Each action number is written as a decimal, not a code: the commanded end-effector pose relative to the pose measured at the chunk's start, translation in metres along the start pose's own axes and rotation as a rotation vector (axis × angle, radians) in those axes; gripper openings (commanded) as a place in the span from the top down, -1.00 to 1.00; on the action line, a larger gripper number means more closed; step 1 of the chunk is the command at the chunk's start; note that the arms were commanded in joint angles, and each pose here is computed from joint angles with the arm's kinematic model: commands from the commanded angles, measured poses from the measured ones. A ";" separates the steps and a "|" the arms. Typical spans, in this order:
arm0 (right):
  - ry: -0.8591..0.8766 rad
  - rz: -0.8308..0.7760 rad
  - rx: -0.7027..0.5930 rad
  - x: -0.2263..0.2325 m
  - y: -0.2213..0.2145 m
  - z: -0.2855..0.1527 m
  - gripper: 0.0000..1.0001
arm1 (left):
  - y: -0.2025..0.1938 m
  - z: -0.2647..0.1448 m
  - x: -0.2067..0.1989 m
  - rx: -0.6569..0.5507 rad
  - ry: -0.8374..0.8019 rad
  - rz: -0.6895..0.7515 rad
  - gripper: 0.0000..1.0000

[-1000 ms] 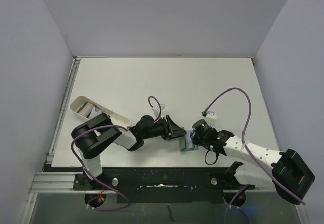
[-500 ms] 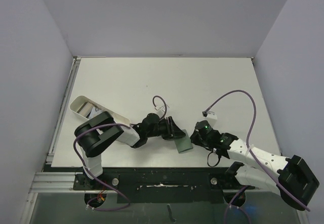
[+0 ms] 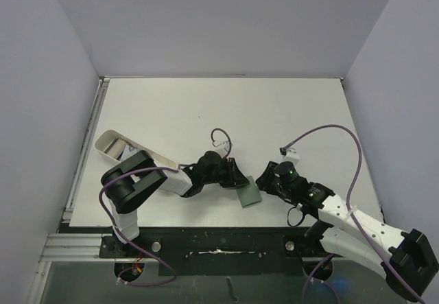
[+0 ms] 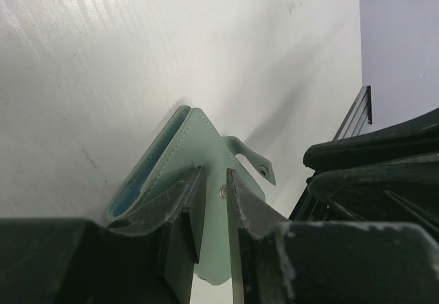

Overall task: Put the credit cards into the card holder
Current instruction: Close the card holder at the center of the board.

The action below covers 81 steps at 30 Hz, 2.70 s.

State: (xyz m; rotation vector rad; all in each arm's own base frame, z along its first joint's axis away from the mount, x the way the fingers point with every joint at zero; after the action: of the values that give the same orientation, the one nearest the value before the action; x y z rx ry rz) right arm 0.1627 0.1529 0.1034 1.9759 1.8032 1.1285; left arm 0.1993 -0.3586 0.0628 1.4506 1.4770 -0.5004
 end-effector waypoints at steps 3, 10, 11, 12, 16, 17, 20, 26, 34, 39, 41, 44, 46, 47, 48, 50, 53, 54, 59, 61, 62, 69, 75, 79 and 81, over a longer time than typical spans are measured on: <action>0.122 0.060 -0.011 -0.002 0.009 0.007 0.43 | -0.002 0.004 0.005 0.007 0.024 0.034 0.70; 0.198 0.115 0.008 -0.005 0.007 0.013 0.57 | 0.002 0.004 -0.007 0.014 -0.014 0.035 0.79; 0.202 0.121 0.011 -0.005 0.006 0.013 0.57 | 0.005 0.003 -0.012 0.010 -0.020 0.043 0.79; 0.201 0.124 0.015 -0.005 0.005 0.014 0.57 | 0.007 0.001 -0.016 0.008 -0.012 0.052 0.79; 0.209 0.144 0.024 -0.005 0.002 0.014 0.57 | 0.019 -0.007 -0.028 -0.014 0.042 0.101 0.78; 0.212 0.148 0.023 -0.005 0.002 0.014 0.57 | 0.021 -0.009 -0.029 -0.018 0.059 0.113 0.77; 0.220 0.160 0.026 -0.005 -0.001 0.015 0.57 | 0.020 -0.014 -0.028 -0.013 0.085 0.127 0.75; 0.228 0.173 0.036 -0.005 -0.003 0.015 0.58 | 0.008 -0.006 -0.015 0.036 0.127 0.137 0.96; 0.237 0.191 0.043 -0.005 -0.007 0.016 0.58 | -0.014 0.012 0.002 0.116 0.198 0.169 1.00; 0.240 0.195 0.053 -0.006 -0.010 0.019 0.58 | -0.010 0.007 0.004 0.087 0.224 0.183 1.00; 0.244 0.194 0.058 -0.006 -0.011 0.020 0.58 | -0.010 0.006 0.004 0.086 0.225 0.185 1.00; 0.257 0.195 0.065 -0.004 -0.011 0.020 0.58 | -0.011 0.007 0.005 0.088 0.226 0.182 1.00; 0.258 0.192 0.065 -0.003 -0.009 0.019 0.58 | -0.011 0.007 0.005 0.090 0.226 0.181 1.00; 0.250 0.189 0.065 -0.003 -0.008 0.018 0.58 | -0.011 0.007 0.005 0.091 0.225 0.181 1.00; 0.237 0.184 0.065 -0.003 -0.006 0.016 0.58 | -0.011 0.008 0.005 0.092 0.224 0.179 1.00; 0.199 0.174 0.063 -0.007 -0.003 0.013 0.58 | -0.011 0.008 0.005 0.095 0.222 0.180 1.00; 0.142 0.159 0.055 -0.013 -0.001 0.009 0.58 | -0.011 0.007 0.006 0.098 0.231 0.184 1.00; 0.133 0.157 0.056 -0.015 -0.002 0.009 0.58 | -0.012 0.008 0.007 0.101 0.236 0.186 1.00; 0.130 0.146 0.071 -0.016 -0.005 0.014 0.57 | -0.012 0.007 0.008 0.103 0.249 0.189 1.00; 0.138 0.145 0.081 -0.015 -0.007 0.017 0.56 | -0.012 0.007 0.009 0.104 0.252 0.190 1.00; 0.142 0.145 0.084 -0.015 -0.007 0.018 0.56 | -0.012 0.007 0.009 0.104 0.253 0.191 1.00; 0.166 0.136 0.104 -0.012 -0.010 0.026 0.56 | -0.012 0.009 0.009 0.110 0.254 0.197 1.00; 0.207 0.123 0.116 -0.007 -0.010 0.020 0.57 | -0.012 0.010 0.010 0.112 0.258 0.201 1.00; 0.180 0.099 0.102 -0.007 -0.001 0.012 0.57 | -0.011 0.010 0.010 0.114 0.264 0.208 1.00; 0.158 0.086 0.090 -0.009 0.004 0.010 0.56 | -0.011 0.009 0.009 0.114 0.264 0.212 1.00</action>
State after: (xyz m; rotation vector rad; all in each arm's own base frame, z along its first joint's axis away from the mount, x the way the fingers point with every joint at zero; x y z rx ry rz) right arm 0.1607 0.1444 0.0696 2.1793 1.9019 1.2163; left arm 0.1976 -0.3736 0.0640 1.7050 1.4531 -0.3333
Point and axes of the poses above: each gripper's point midway between its finger pads, its own z axis out along the fingers, its own x axis along the line the jaws close on, y = z × x, the point moved 5 cm from there along -z, back along the fingers, and after that the axes turned 5 degrees about -z, right-handed, at the moved point
